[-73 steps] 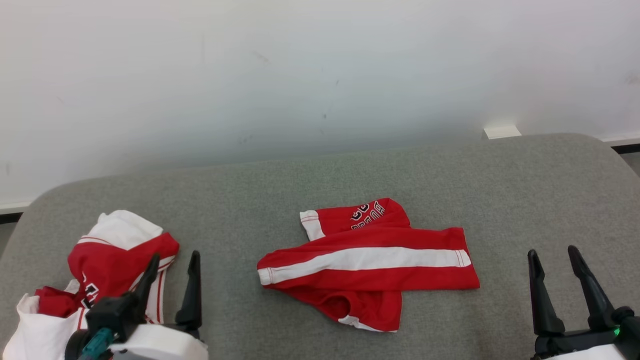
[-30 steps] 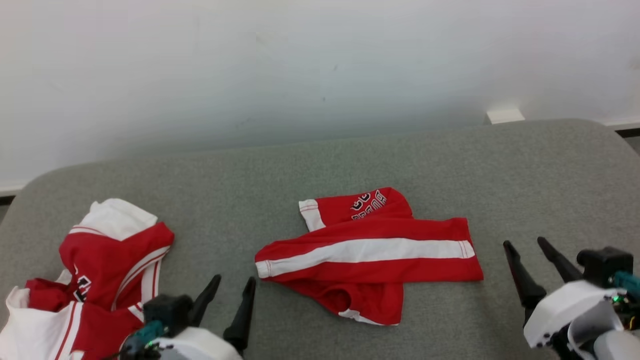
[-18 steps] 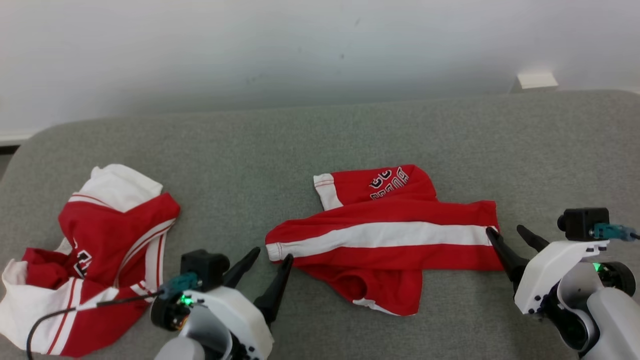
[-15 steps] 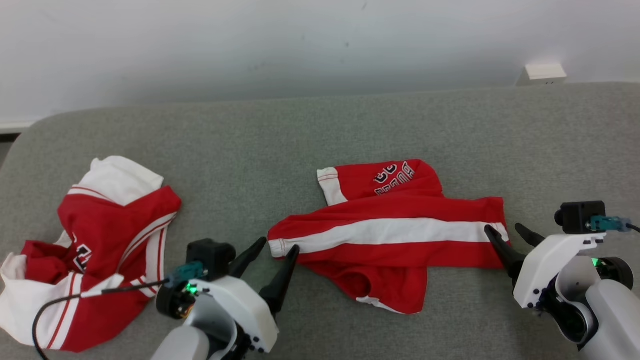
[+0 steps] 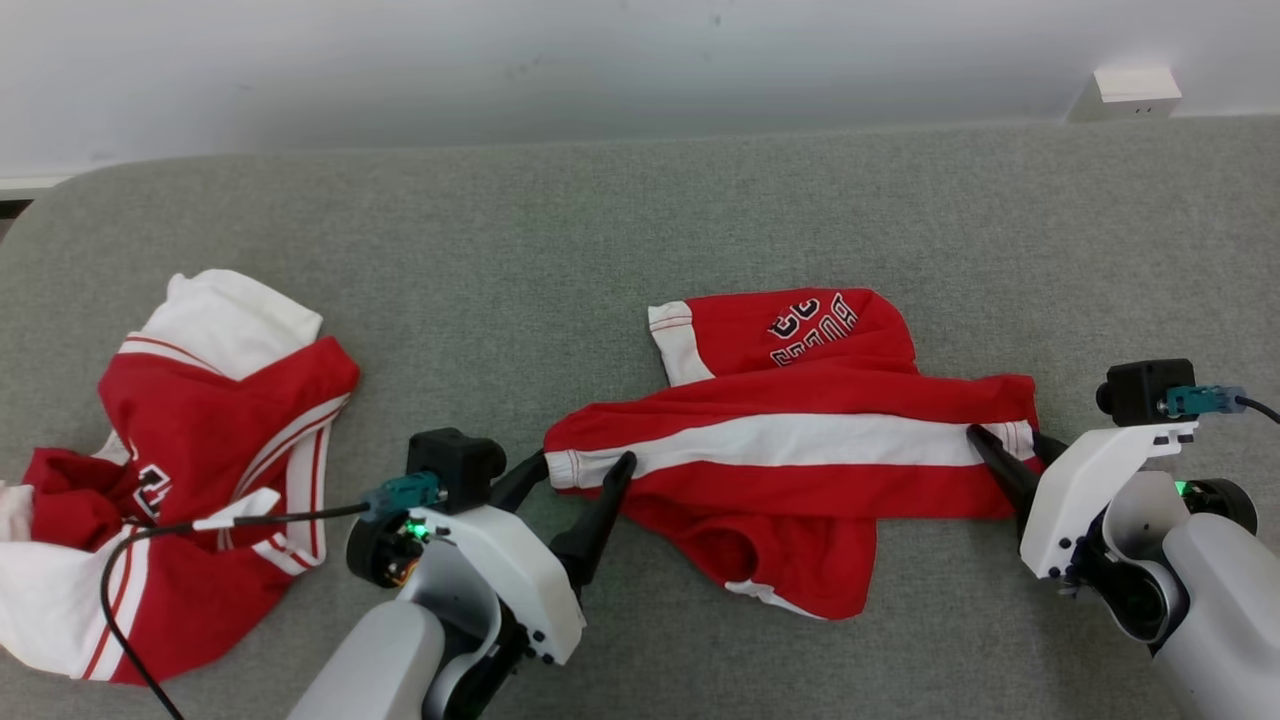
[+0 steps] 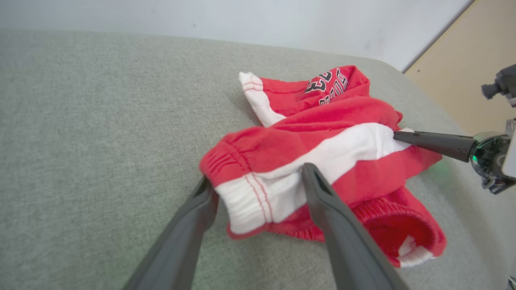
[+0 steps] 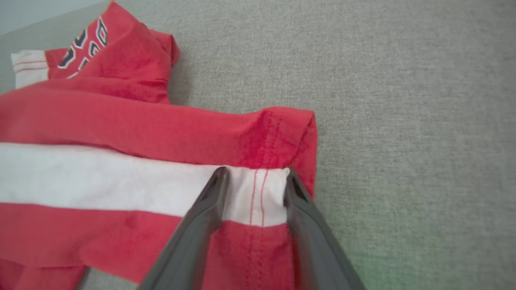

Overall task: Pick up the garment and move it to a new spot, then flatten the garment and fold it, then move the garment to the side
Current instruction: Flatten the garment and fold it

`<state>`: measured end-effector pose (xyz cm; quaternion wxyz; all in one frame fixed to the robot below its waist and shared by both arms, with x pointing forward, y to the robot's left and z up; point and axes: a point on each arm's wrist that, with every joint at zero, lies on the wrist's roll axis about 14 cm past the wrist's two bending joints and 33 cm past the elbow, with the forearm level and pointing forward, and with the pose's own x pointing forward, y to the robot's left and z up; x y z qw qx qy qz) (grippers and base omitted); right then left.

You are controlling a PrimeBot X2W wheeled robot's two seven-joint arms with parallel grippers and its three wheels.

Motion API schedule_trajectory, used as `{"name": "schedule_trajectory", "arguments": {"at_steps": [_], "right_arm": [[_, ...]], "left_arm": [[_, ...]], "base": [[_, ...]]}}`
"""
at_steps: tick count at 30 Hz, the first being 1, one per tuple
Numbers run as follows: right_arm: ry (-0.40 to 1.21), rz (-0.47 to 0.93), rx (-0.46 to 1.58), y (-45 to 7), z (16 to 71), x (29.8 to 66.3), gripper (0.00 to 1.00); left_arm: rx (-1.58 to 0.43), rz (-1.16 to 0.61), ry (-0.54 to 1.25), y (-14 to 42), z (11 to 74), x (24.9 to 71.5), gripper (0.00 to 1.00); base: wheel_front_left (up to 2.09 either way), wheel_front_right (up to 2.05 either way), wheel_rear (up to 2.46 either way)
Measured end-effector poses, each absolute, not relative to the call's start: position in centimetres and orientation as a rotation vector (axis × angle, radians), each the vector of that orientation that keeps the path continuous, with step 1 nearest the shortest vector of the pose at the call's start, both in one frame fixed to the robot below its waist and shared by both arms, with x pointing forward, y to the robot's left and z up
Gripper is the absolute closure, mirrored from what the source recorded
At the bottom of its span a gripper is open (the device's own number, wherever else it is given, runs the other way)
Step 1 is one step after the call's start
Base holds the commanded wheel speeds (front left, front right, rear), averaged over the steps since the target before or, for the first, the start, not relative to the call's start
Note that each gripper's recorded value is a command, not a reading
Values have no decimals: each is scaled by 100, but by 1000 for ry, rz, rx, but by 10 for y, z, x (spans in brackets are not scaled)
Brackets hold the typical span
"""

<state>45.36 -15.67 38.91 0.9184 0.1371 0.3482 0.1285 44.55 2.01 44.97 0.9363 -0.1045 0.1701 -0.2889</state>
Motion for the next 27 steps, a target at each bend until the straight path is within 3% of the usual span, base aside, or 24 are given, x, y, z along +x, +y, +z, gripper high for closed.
{"name": "schedule_trajectory", "arguments": {"at_steps": [2, 3, 4, 5, 8, 20, 27], "right_arm": [[712, 271, 284, -155, 390, 454, 73], [709, 274, 282, -154, 390, 453, 89], [704, 277, 281, -153, 391, 453, 100], [694, 274, 283, -154, 392, 453, 100], [662, 275, 301, -152, 398, 453, 100], [362, 285, 494, -154, 482, 461, 100], [249, 319, 577, -156, 526, 485, 100]], "left_arm": [[-212, -593, 351, 20, 449, 446, 0], [-213, -596, 353, 19, 448, 446, 0], [-213, -599, 353, 19, 448, 445, 18], [-216, -603, 353, 17, 449, 445, 43], [-225, -613, 344, 14, 453, 444, 100], [-202, -620, 244, 22, 495, 440, 100], [-207, -642, 157, 19, 546, 483, 100]], "base": [[0, 0, 0], [0, 0, 0], [0, 0, 0], [0, 0, 0], [0, 0, 0], [0, 0, 0], [0, 0, 0]]}}
